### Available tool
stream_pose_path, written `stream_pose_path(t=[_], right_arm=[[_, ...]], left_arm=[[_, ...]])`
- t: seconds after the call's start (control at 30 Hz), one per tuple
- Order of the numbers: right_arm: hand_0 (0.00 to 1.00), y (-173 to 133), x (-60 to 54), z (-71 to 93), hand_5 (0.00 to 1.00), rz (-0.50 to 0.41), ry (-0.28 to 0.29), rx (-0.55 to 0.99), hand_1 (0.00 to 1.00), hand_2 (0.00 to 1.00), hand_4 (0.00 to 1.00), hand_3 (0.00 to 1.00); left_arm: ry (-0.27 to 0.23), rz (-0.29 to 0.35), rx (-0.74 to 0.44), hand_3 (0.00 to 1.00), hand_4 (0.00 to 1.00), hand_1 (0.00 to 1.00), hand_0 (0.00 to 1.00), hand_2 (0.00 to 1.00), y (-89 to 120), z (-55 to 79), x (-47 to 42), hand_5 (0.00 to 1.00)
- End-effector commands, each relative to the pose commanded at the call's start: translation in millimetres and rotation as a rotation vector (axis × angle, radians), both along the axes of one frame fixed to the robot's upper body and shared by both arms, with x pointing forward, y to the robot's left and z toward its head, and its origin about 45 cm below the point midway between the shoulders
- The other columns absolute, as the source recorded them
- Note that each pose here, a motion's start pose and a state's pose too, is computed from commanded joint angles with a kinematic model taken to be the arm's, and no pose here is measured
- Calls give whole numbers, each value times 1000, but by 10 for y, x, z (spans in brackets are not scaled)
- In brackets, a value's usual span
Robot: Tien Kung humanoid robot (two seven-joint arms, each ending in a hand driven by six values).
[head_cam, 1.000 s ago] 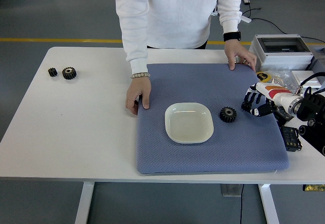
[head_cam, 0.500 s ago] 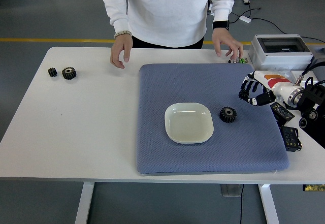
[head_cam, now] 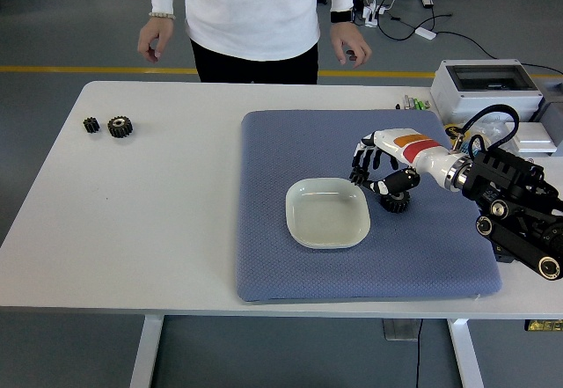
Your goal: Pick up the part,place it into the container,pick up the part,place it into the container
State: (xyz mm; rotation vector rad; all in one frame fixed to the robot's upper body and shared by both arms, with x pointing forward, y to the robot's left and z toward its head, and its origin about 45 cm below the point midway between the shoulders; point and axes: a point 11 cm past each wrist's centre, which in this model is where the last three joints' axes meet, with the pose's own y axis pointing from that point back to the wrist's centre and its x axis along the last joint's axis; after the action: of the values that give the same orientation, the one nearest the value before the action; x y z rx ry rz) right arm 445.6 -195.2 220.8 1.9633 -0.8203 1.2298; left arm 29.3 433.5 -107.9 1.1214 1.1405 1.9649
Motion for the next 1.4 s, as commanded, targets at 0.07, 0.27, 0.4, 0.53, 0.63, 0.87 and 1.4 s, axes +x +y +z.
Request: stream_pose_path(t=[0.07,0.27,0.4,0.53,0.63,0.87,1.4], right_arm=[[290,97,-46,-54,124,26,14,-7,445,497,738,496],[290,233,-115,-123,143,71,33,-47,454,505,736,497],[290,306,-147,-165,143,91,47,-74,454,505,736,497],[295,343,-170,-226,162,101,65,-100,463,514,725,494],[295,354,-180,-253,162,103,75,-106,463,514,725,494],[435,386,-175,-260,291,114,92,-115,558,632,857,525],[516,357,-113,-189,288,93,75,-111,611,723,884,588]], left_arm=[[0,0,0,618,758,715,739,751,0,0,6,705],[-6,-2,2,618,757,714,739,751,14,8,32,705],[-7,-1,5,618,757,714,739,751,25,13,35,705],[-8,0,6,617,756,711,739,751,32,15,38,704],[-11,0,5,617,756,711,739,751,30,15,47,704],[-8,0,4,619,756,711,738,752,28,13,33,703],[-8,0,5,618,756,709,736,751,34,16,38,704]])
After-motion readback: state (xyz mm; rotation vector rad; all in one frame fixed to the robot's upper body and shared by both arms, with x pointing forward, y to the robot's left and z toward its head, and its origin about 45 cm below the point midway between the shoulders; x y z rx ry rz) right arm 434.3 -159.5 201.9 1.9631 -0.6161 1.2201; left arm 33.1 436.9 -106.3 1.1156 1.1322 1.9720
